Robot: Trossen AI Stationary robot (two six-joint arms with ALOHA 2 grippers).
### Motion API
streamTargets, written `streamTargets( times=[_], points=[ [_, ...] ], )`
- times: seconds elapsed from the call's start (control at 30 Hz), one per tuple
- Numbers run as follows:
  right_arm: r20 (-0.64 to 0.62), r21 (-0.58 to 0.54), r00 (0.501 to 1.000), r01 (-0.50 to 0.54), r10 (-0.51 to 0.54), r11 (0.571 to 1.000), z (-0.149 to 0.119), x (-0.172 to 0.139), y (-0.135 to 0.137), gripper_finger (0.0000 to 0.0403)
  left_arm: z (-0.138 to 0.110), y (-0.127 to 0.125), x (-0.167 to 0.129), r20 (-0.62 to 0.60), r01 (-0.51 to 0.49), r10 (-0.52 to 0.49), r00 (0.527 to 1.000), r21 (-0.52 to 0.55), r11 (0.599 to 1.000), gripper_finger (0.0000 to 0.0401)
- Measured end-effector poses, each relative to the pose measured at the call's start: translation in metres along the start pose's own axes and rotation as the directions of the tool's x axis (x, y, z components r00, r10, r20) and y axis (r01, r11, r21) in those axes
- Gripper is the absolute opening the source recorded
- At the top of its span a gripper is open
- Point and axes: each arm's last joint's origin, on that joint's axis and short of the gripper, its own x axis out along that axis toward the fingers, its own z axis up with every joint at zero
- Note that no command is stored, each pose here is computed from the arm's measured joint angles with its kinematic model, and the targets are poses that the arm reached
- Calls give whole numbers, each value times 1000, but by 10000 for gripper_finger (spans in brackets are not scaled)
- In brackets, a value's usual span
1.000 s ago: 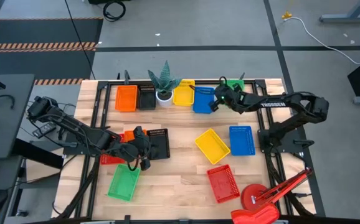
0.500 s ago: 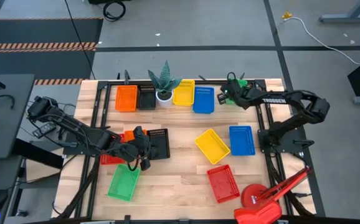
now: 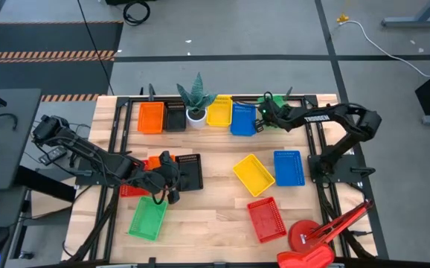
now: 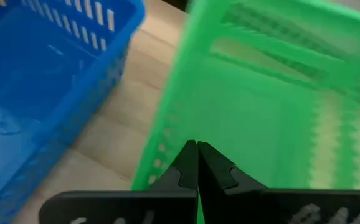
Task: Stack baskets by color
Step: Move the right green bin to the top right of the table, then adjust the top blue bin
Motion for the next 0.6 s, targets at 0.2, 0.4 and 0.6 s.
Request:
streamTargets(
  times=[0.2,0.4,0.6],
  points=[
    [19,-9,999,-26,26,1000,1,-14,4,0,0,0,0,0,0,0,1000,0,1000,19],
    [96,14,992,-79,77,997,7,-34,7,0,0,0,0,0,0,0,1000,0,1000,10],
    [152,-76,973,-165,175,983,8,-54,20,0,0,0,0,1,0,0,1000,0,1000,17]
  ],
)
